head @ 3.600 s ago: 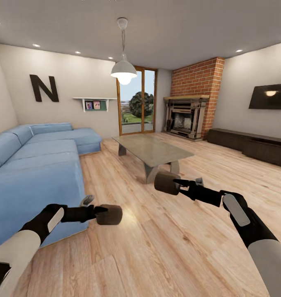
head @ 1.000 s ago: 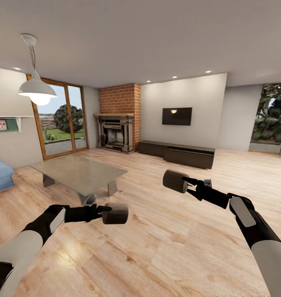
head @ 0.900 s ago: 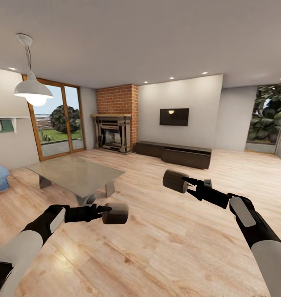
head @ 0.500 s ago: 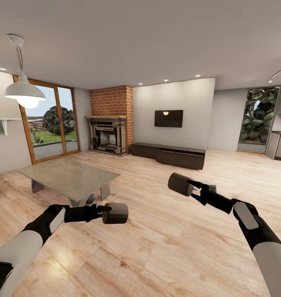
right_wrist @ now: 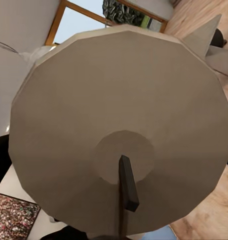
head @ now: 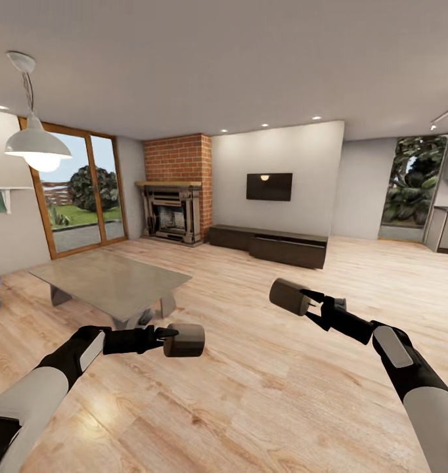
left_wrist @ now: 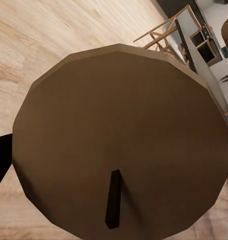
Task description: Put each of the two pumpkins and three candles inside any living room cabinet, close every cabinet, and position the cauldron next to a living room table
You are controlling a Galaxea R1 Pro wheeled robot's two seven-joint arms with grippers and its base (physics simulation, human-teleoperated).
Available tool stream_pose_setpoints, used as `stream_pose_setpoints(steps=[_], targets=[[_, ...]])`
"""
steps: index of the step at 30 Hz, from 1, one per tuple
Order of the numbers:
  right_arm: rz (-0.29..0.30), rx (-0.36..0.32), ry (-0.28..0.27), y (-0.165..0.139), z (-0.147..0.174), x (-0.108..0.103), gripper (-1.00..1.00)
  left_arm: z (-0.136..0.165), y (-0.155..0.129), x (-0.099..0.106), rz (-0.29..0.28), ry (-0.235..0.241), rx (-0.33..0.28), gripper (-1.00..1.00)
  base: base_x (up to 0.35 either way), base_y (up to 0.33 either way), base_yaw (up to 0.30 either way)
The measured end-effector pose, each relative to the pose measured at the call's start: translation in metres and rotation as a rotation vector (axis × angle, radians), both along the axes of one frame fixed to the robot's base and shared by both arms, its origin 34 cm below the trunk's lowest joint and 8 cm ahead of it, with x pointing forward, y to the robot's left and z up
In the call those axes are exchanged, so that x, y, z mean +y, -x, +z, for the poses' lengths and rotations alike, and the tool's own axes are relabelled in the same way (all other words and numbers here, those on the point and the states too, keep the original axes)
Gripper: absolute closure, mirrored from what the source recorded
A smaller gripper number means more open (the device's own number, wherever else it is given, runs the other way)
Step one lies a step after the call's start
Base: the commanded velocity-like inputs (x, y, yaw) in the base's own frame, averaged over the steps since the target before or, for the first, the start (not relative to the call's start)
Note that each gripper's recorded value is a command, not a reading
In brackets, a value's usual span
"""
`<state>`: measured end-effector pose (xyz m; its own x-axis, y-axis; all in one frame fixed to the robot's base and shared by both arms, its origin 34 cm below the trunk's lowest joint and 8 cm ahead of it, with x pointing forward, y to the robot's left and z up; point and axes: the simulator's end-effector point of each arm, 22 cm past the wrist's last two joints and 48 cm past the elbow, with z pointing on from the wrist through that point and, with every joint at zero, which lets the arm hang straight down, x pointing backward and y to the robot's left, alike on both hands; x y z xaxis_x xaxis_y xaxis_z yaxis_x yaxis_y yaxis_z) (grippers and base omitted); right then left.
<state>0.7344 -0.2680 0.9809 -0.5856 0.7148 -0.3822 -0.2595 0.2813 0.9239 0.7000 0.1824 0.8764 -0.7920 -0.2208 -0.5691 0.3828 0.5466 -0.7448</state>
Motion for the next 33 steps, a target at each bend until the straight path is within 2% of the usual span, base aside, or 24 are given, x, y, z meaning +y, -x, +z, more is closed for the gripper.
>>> stream_pose_setpoints(steps=[7,13,29,33], targets=[[-0.003,0.009,0.0,-0.002,-0.006,-0.001,1.0,-0.007,0.0,-0.002,-0.005,-0.008,0.009,1.0,0.018,0.0,0.0],[-0.007,0.01,0.001,-0.002,-0.007,-0.003,1.0,-0.009,0.001,-0.002,-0.008,-0.013,0.012,1.0,0.276,0.0,-0.032],[-0.007,0.019,0.006,-0.004,-0.013,-0.002,1.0,-0.014,0.0,-0.003,-0.01,-0.018,0.019,1.0,0.335,0.0,-0.255],[-0.008,0.019,0.006,-0.004,-0.013,-0.003,1.0,-0.014,0.0,-0.002,-0.011,-0.018,0.019,1.0,0.336,0.0,-0.11]])
